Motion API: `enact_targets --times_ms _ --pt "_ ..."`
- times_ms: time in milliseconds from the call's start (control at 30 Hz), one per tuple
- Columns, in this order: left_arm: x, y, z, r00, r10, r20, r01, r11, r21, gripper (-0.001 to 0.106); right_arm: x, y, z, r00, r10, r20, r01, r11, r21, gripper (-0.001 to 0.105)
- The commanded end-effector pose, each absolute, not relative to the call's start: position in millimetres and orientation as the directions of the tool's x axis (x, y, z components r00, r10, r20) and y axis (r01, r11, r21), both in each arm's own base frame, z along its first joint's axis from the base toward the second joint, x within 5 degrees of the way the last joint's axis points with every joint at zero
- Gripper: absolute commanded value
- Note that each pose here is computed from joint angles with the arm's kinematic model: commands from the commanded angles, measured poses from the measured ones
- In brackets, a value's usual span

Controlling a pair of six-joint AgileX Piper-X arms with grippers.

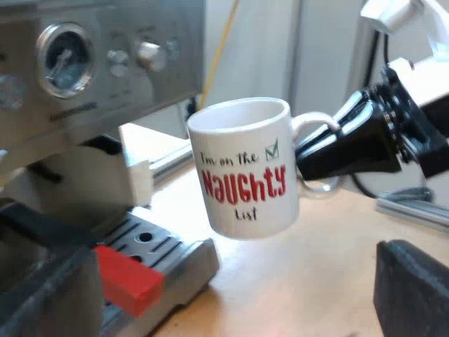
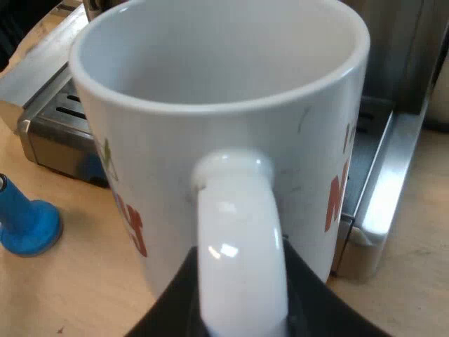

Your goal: Remove mug from coffee machine

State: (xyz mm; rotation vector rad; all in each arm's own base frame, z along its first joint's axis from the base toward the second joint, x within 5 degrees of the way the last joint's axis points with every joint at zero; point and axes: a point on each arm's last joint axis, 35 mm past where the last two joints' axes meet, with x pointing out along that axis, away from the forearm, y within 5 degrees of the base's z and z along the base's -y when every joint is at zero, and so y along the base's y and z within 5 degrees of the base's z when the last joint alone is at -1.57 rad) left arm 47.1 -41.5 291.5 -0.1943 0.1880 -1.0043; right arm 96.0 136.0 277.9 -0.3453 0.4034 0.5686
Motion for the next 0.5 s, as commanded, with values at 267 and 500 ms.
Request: enact_targets --times_ms 267,500 --pt "45.7 -54.1 291.4 0.344 -0.933 -0.102 0.889 0.359 -0.285 0.08 80.0 98.8 297.0 0.859 0.333 -0.39 -0.413 0.899 -0.142 0.0" --pt "60.1 -69.4 289.3 0.281 -0.95 -0.14 0.897 0.311 -0.312 0.08 78.9 93.1 290.9 0.87 0.254 -0.423 -0.363 0.91 -0.201 0.0"
